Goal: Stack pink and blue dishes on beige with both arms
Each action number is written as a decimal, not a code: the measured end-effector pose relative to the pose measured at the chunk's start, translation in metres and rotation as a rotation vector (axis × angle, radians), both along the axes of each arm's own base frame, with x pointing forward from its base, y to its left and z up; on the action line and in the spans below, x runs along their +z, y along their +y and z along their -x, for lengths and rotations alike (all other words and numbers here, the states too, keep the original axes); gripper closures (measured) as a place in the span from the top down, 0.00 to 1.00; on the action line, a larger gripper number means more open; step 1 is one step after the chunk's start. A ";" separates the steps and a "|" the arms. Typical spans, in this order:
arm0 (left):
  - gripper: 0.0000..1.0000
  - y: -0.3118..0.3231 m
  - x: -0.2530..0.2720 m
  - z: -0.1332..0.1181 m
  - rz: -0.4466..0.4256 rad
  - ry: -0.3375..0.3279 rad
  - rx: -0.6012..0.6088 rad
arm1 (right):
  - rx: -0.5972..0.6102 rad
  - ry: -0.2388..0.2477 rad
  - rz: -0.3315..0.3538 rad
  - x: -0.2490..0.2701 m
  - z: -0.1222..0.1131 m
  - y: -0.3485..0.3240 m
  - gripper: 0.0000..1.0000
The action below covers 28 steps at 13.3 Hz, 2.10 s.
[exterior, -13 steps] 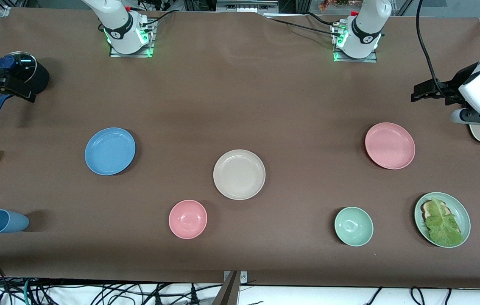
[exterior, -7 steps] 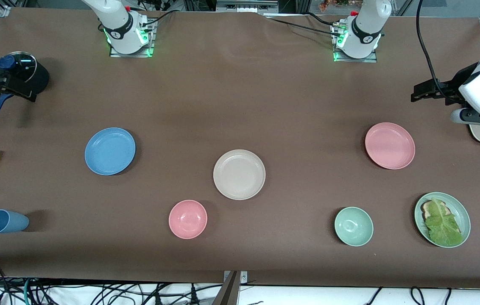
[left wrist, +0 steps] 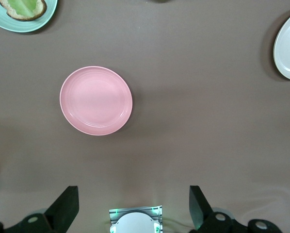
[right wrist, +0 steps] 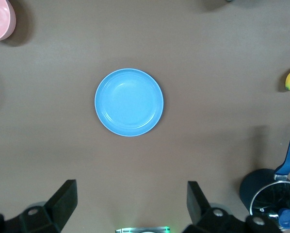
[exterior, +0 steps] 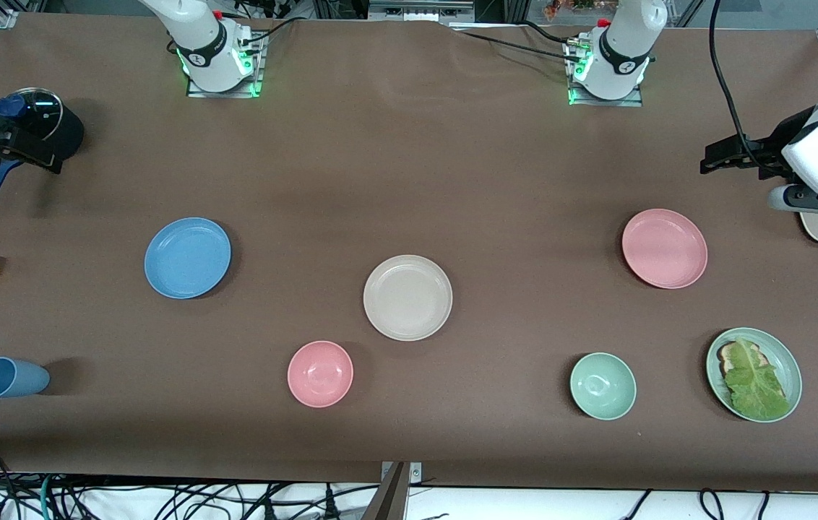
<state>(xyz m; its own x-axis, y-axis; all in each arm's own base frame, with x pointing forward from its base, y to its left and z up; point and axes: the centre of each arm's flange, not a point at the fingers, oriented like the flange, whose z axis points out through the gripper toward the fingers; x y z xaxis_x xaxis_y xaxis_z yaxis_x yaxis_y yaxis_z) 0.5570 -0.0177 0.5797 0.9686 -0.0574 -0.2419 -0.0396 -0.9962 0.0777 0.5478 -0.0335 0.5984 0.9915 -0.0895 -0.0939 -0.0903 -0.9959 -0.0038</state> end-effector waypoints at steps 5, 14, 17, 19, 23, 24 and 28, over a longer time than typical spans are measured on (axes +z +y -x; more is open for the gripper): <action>1.00 0.000 0.000 -0.001 0.000 0.001 0.000 | 0.003 0.000 0.000 0.000 0.000 0.002 1.00; 1.00 -0.006 -0.003 -0.016 0.003 -0.038 -0.006 | 0.006 0.001 0.000 0.000 0.000 0.003 1.00; 1.00 -0.017 -0.044 -0.034 0.003 0.019 -0.025 | 0.006 0.001 0.000 0.000 0.000 0.003 1.00; 1.00 -0.026 -0.065 -0.045 0.003 0.023 -0.037 | 0.006 0.001 0.000 0.000 0.000 0.003 1.00; 1.00 -0.021 -0.103 -0.061 -0.019 0.056 -0.034 | 0.006 0.001 0.000 0.000 0.000 0.003 1.00; 1.00 -0.018 -0.116 -0.064 -0.033 0.072 -0.034 | 0.006 0.001 0.000 0.000 0.000 0.003 1.00; 1.00 -0.010 -0.155 -0.076 -0.040 0.105 -0.023 | 0.006 0.001 0.000 0.000 0.000 0.003 1.00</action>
<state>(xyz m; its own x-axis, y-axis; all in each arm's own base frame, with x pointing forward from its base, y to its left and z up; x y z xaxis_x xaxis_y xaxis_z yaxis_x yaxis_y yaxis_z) 0.6331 -0.0279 0.4248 0.9365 -0.0676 -0.3442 -0.0562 -0.9975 0.0430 0.5479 -0.0305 0.5984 0.9919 -0.0840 -0.0949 -0.0847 -0.9964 -0.0037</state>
